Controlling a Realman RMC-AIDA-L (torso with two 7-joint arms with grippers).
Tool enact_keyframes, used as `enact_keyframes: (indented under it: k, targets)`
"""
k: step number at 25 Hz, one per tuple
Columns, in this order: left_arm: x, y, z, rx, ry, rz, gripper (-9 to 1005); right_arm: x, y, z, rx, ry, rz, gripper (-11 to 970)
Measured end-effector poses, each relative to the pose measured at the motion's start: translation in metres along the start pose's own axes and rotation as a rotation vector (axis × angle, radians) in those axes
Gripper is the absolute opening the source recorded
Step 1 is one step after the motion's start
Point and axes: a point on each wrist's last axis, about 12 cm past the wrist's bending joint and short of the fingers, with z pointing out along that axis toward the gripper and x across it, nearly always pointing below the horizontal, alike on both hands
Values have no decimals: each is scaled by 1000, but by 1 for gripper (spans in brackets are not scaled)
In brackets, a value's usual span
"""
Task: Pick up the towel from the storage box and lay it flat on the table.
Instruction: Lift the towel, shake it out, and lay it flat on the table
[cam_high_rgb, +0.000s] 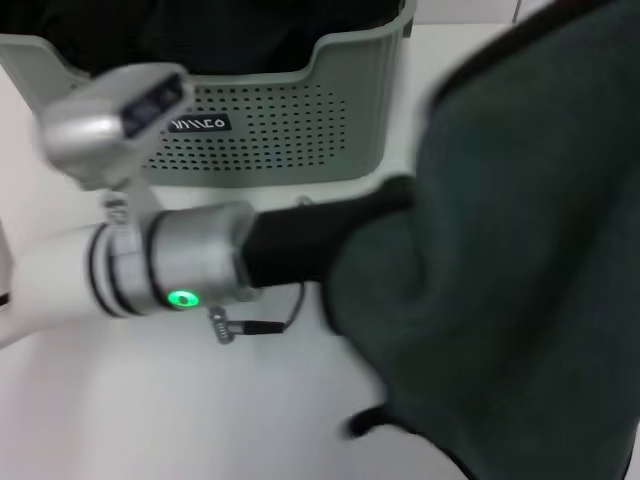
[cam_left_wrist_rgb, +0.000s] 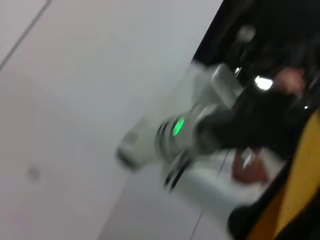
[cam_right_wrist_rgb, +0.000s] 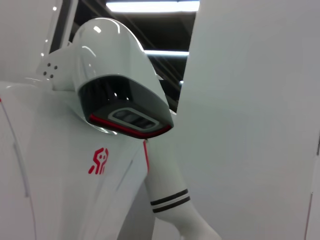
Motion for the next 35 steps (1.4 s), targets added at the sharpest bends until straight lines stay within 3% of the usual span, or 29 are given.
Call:
enact_keyframes:
  k: [7,17,25,35]
  targets:
    - [-5,-14,-29,-48,-204,52,447,4,11,-14,55,13,25,76]
    - [-2,-17,-36,-59,-212,59,445,8,18,-37,168,4,27,80]
    - [-2,-17,-40,-68,-202,64,445,5,19,-41,175,20,27,83]
    - [-14,-20,-70,-168,-285,120,446,-1,23,-49,194,52,28,87]
